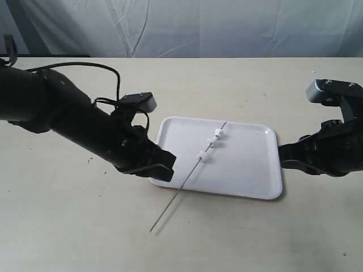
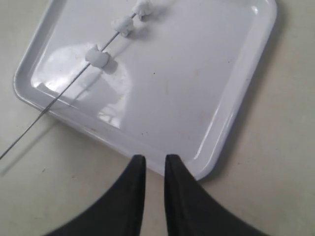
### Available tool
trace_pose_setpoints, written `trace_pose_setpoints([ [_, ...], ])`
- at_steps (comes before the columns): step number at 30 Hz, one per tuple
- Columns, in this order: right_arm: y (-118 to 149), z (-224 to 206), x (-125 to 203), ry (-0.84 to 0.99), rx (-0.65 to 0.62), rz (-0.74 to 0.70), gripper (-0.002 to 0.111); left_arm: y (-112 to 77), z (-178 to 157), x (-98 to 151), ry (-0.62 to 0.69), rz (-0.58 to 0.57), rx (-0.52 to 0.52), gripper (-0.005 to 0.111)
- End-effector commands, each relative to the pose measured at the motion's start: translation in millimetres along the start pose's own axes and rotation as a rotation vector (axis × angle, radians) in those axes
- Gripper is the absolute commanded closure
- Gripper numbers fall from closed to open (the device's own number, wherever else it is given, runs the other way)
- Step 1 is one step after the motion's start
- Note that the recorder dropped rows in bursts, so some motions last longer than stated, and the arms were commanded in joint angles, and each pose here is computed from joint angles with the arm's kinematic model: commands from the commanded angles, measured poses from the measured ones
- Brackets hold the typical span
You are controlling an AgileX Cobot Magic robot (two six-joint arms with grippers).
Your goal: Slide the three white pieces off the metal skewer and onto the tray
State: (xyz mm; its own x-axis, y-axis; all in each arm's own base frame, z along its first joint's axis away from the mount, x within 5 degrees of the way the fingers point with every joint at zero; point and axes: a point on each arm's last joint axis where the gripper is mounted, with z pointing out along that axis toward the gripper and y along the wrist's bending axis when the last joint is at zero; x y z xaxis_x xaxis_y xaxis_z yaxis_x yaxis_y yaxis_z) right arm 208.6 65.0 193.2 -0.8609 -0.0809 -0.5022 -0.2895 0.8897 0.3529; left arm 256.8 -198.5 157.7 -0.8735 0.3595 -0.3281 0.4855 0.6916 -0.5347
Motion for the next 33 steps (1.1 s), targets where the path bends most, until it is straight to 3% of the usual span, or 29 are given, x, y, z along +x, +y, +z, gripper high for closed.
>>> trace_pose_setpoints([
  [1,2.1,-0.8,-3.5,-0.019,-0.017,-0.014,0.093,-3.1,15.1,3.0,0.103,-0.018,-0.082,0.092],
  [11,4.0,-0.8,-2.3,-0.006,-0.038,-0.049,0.093,-14.7,38.2,3.9,0.138,-0.018,-0.136,0.092],
  [18,5.1,-0.9,-3.4,-0.019,-0.05,-0.038,0.093,-16.4,50.0,4.7,0.148,0.007,-0.16,0.078],
  [25,5.4,-0.9,-3.8,-0.022,-0.053,-0.031,0.093,-16.3,50.9,5.3,0.158,0.036,-0.172,0.082],
  [33,5.5,-0.9,-3.7,-0.021,-0.055,-0.031,0.093,-7.7,64.8,15.4,0.243,-0.019,-0.17,0.087],
])
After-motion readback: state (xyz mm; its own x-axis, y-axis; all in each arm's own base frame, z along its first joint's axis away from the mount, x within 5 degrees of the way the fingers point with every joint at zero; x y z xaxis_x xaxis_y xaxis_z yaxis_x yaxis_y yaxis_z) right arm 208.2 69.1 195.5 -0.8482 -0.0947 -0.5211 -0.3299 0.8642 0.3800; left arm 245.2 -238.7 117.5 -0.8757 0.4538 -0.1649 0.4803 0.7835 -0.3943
